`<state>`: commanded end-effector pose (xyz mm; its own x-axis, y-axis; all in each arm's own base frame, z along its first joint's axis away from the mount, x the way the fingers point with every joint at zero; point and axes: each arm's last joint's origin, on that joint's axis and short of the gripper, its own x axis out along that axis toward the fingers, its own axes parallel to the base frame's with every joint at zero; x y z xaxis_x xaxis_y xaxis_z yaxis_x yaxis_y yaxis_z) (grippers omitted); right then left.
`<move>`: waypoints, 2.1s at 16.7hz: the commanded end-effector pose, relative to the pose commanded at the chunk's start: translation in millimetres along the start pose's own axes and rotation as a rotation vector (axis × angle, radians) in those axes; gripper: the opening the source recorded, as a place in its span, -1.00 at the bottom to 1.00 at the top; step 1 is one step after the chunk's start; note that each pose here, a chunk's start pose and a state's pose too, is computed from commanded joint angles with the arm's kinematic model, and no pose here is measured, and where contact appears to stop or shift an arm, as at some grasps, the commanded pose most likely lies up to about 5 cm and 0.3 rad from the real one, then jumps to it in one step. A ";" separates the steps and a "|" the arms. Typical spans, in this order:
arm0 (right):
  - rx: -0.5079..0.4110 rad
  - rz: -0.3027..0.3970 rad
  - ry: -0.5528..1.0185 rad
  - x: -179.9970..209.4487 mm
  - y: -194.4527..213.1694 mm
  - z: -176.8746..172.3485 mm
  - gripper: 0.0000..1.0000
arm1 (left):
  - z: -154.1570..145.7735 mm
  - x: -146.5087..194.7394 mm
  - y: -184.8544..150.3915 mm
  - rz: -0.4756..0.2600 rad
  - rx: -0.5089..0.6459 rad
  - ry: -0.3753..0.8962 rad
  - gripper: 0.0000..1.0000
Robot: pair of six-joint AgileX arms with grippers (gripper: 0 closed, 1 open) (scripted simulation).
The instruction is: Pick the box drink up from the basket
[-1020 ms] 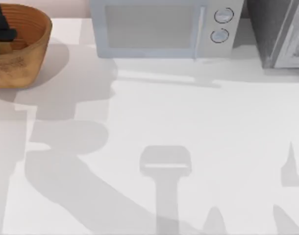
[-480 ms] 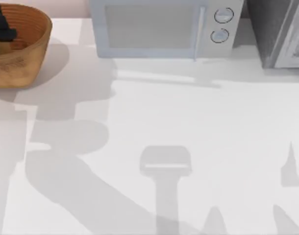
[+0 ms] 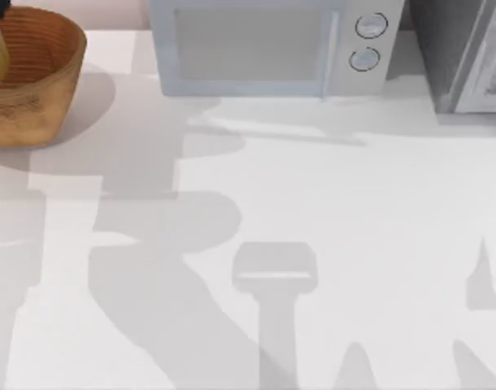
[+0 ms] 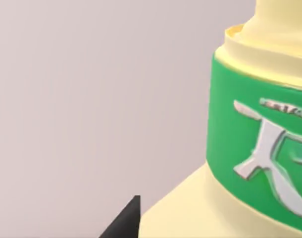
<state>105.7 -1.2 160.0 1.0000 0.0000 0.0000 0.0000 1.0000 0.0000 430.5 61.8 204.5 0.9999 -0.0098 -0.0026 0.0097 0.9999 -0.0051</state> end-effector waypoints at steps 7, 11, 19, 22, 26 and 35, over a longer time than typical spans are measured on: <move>0.000 0.000 0.000 0.0 0.0 0.0 1.00 | 73.4 -7.4 -1.5 0.000 0.006 -0.013 -1.00; 0.000 0.000 0.000 0.0 0.0 0.0 1.00 | 81.1 -9.2 -1.8 -0.001 0.007 -0.015 -1.00; 0.000 0.000 0.000 0.0 0.0 0.0 1.00 | 90.4 -45.4 -12.5 0.002 -0.005 0.018 -1.00; 0.000 0.000 0.000 0.0 0.0 0.0 1.00 | 105.0 -97.3 -25.9 0.002 -0.005 0.013 -1.00; 0.000 0.000 0.000 0.0 0.0 0.0 1.00 | 112.8 -190.7 -45.3 0.001 0.004 -0.036 -1.00; 0.000 0.000 0.000 0.0 0.0 0.0 1.00 | 1.3 -320.0 -64.6 0.006 0.007 -0.060 -1.00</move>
<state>105.7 -1.2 160.0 1.0000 0.0000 0.0000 0.0000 1.0000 0.0000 109.9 0.4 206.9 0.9983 -0.0034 0.0575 0.0033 1.0000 0.0017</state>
